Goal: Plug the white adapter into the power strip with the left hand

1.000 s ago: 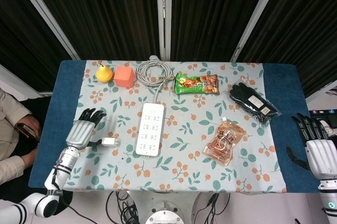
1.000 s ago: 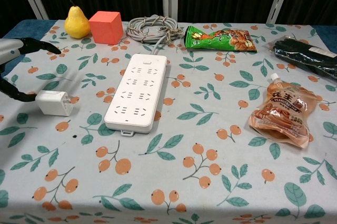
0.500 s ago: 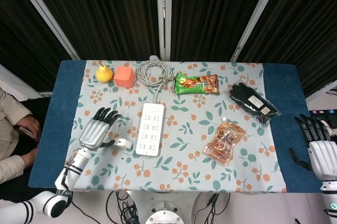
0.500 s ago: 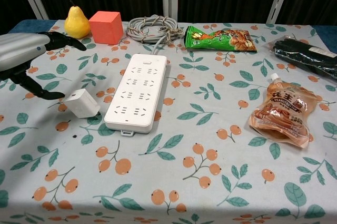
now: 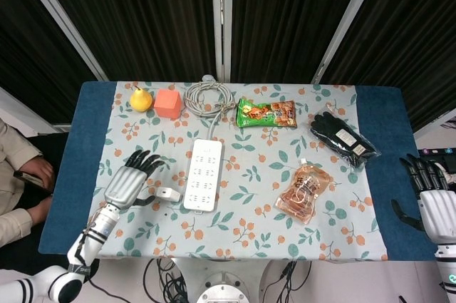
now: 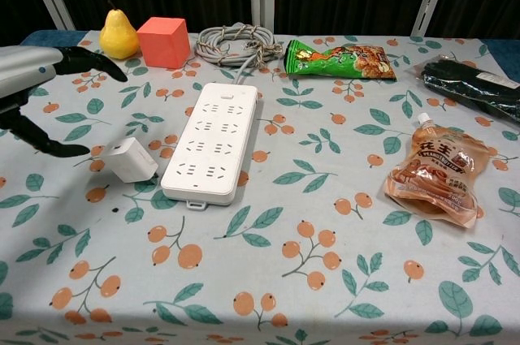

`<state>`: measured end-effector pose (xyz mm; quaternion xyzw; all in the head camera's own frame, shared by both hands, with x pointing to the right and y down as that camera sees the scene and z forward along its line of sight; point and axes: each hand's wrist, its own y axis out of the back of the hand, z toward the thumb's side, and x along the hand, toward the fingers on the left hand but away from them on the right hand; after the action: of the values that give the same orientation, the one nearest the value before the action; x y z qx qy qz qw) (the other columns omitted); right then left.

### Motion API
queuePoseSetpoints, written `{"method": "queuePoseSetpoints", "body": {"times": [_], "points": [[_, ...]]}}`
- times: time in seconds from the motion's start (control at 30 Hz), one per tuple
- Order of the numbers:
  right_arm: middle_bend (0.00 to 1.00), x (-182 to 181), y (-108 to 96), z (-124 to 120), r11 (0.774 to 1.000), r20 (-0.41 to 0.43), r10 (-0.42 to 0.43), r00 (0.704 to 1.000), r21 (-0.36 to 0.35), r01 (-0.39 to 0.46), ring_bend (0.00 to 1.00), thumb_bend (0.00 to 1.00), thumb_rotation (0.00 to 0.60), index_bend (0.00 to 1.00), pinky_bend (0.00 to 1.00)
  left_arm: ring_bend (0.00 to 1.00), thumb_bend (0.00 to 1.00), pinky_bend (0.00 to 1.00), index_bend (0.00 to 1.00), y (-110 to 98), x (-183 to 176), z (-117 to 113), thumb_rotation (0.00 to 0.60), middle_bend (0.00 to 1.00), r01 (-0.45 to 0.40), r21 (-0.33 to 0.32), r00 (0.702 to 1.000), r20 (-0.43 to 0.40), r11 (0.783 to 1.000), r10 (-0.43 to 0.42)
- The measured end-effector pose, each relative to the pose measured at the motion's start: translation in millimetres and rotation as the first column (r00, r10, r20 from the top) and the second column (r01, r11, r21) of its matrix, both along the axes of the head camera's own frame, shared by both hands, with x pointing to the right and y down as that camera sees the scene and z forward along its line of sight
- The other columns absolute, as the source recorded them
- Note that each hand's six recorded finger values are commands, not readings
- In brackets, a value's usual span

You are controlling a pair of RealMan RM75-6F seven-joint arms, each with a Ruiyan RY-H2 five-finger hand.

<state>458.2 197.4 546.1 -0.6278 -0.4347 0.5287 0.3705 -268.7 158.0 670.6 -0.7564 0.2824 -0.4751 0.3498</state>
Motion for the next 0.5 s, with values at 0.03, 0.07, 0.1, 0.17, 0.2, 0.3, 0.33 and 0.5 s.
{"method": "queuePoseSetpoints", "body": {"times": [0.03, 0.07, 0.1, 0.17, 0.2, 0.3, 0.33, 0.5], "points": [[0.01, -0.5, -0.2, 0.7, 1.0, 0.001, -0.002, 1.0, -0.002, 0.002, 0.0, 0.28, 0.6, 0.0, 0.0, 0.0, 0.17, 0.0, 0.21, 3.4, -1.0, -0.9, 0.6, 0.13, 0.0, -0.021, 1.0, -0.009, 1.0, 0.0], [0.01, -0.8, -0.4, 1.1, 1.0, 0.001, -0.003, 1.0, -0.004, 0.003, 0.0, 0.28, 0.6, 0.0, 0.0, 0.01, 0.17, 0.0, 0.23, 7.0, -2.4, -1.1, 0.6, 0.15, 0.001, -0.047, 1.0, -0.018, 0.999, -0.002], [0.01, -1.1, -0.5, 1.4, 1.0, 0.002, -0.004, 1.0, -0.004, 0.004, 0.0, 0.28, 0.6, 0.0, 0.0, 0.02, 0.17, 0.0, 0.25, 8.9, -2.8, -0.7, 0.6, 0.17, 0.006, -0.062, 1.0, -0.027, 0.998, -0.007], [0.01, -1.5, -0.9, 1.6, 1.0, 0.003, -0.006, 1.0, -0.004, 0.006, 0.0, 0.28, 0.6, 0.0, 0.0, 0.07, 0.18, 0.02, 0.27, 11.4, -0.9, 2.0, 0.6, 0.2, 0.022, -0.084, 0.998, -0.049, 0.996, -0.026], [0.01, -1.6, -1.0, 1.4, 1.0, 0.002, -0.006, 1.0, -0.004, 0.006, 0.0, 0.28, 0.6, 0.0, 0.0, 0.08, 0.19, 0.04, 0.28, 12.2, 0.8, 4.1, 0.6, 0.21, 0.03, -0.092, 0.998, -0.06, 0.995, -0.036], [0.01, -1.7, -1.0, 0.6, 1.0, 0.003, -0.006, 1.0, -0.001, 0.006, 0.0, 0.28, 0.6, 0.0, 0.0, 0.13, 0.21, 0.1, 0.31, 14.2, 7.2, 14.2, 0.6, 0.27, 0.057, -0.123, 0.994, -0.09, 0.991, -0.068], [0.01, -1.5, -0.8, 0.4, 1.0, 0.003, -0.005, 1.0, -0.001, 0.005, 0.0, 0.28, 0.6, 0.0, 0.0, 0.14, 0.22, 0.1, 0.31, 14.4, 8.8, 17.3, 0.6, 0.28, 0.062, -0.129, 0.993, -0.093, 0.99, -0.074], [0.01, -1.1, -0.1, 1.3, 1.0, 0.003, -0.003, 1.0, -0.005, 0.003, 0.0, 0.28, 0.6, 0.0, 0.0, 0.17, 0.26, 0.15, 0.33, 15.0, 15.8, 28.8, 0.6, 0.32, 0.067, -0.126, 0.993, -0.09, 0.99, -0.079]]}}
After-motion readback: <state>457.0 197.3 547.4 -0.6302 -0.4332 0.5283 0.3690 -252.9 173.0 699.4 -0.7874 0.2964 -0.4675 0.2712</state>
